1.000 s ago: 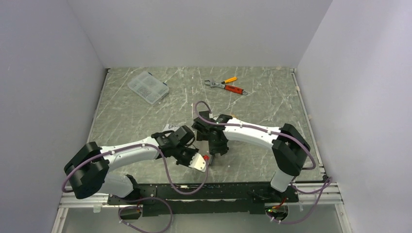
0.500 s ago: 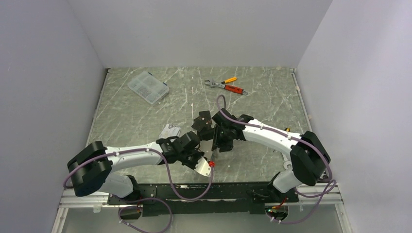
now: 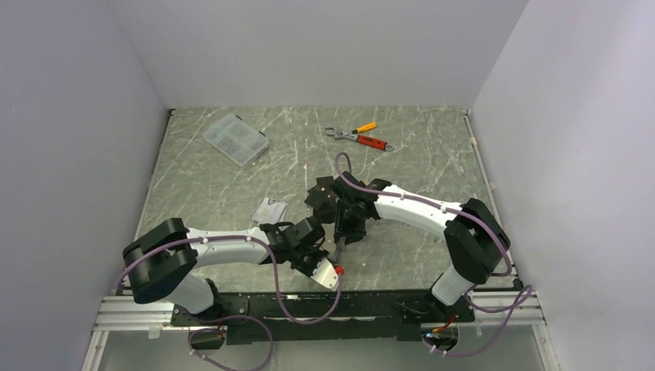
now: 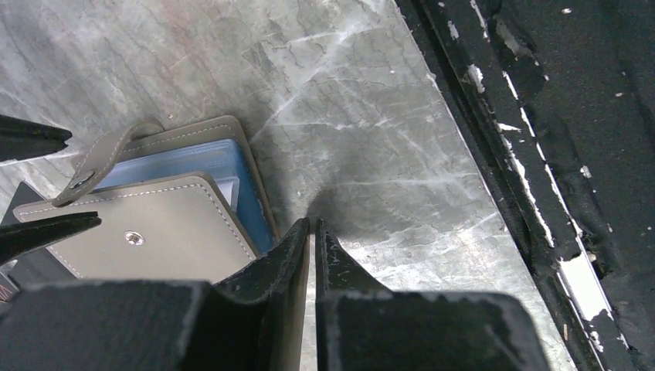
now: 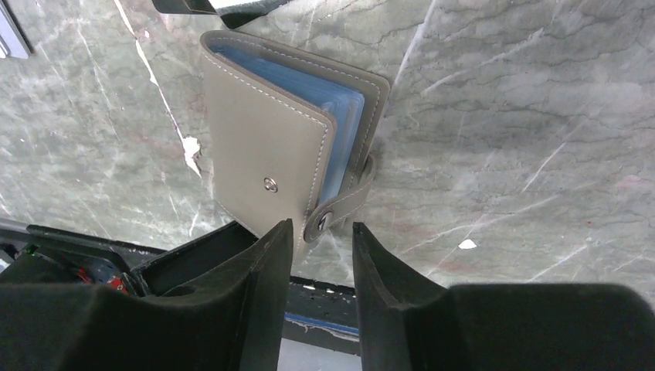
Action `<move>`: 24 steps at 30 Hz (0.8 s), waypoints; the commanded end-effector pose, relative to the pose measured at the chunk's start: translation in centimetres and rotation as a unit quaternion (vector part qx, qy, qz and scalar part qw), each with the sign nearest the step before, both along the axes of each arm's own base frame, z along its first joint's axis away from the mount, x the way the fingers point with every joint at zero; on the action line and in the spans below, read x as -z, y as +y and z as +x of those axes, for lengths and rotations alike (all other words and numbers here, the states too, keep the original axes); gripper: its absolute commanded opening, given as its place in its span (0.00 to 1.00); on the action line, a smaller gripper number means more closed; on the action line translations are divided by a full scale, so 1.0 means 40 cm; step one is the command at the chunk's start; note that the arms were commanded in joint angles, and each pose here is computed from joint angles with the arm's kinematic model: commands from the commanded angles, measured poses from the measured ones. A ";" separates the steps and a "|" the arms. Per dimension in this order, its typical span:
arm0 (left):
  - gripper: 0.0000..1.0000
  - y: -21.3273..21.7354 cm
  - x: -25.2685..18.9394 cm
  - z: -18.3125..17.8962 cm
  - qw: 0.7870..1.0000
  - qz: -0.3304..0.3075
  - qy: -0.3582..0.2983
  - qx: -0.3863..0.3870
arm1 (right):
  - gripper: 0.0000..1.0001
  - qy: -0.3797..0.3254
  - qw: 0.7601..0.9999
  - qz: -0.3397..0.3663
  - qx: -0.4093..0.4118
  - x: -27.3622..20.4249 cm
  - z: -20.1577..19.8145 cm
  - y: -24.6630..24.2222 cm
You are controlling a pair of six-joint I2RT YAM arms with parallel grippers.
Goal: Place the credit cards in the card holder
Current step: Close the card holder at the center of the board.
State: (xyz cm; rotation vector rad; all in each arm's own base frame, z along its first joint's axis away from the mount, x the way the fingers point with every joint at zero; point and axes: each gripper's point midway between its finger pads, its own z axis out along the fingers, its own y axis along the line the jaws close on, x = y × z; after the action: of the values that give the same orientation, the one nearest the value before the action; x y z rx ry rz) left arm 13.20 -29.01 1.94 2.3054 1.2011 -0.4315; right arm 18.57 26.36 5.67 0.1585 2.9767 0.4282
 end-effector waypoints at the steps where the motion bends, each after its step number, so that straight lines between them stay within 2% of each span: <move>1: 0.13 -0.025 -0.019 0.001 1.000 -0.012 -0.004 0.014 | 0.34 -0.011 1.000 -0.009 -0.004 -0.025 0.018 0.006; 7: 0.13 -0.028 -0.065 -0.018 0.999 -0.016 0.016 0.024 | 0.08 -0.015 1.000 -0.022 -0.001 -0.022 0.022 -0.002; 11: 0.13 -0.021 -0.109 -0.021 0.999 -0.016 0.027 0.025 | 0.01 -0.014 0.999 -0.033 -0.001 -0.022 0.020 -0.013; 17: 0.13 -0.010 -0.174 0.043 0.999 -0.039 0.026 0.004 | 0.00 -0.018 0.999 -0.044 -0.001 -0.027 0.017 -0.029; 24: 0.14 -0.054 -0.133 0.060 0.999 -0.037 0.036 0.012 | 0.00 -0.024 0.999 -0.024 0.012 -0.037 0.023 -0.027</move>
State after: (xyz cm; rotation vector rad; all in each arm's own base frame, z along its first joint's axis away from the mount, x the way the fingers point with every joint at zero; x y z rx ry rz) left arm 16.22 -29.48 7.57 2.2363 1.2379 -0.4944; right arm 18.70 25.05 5.49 0.1503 2.9851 0.3002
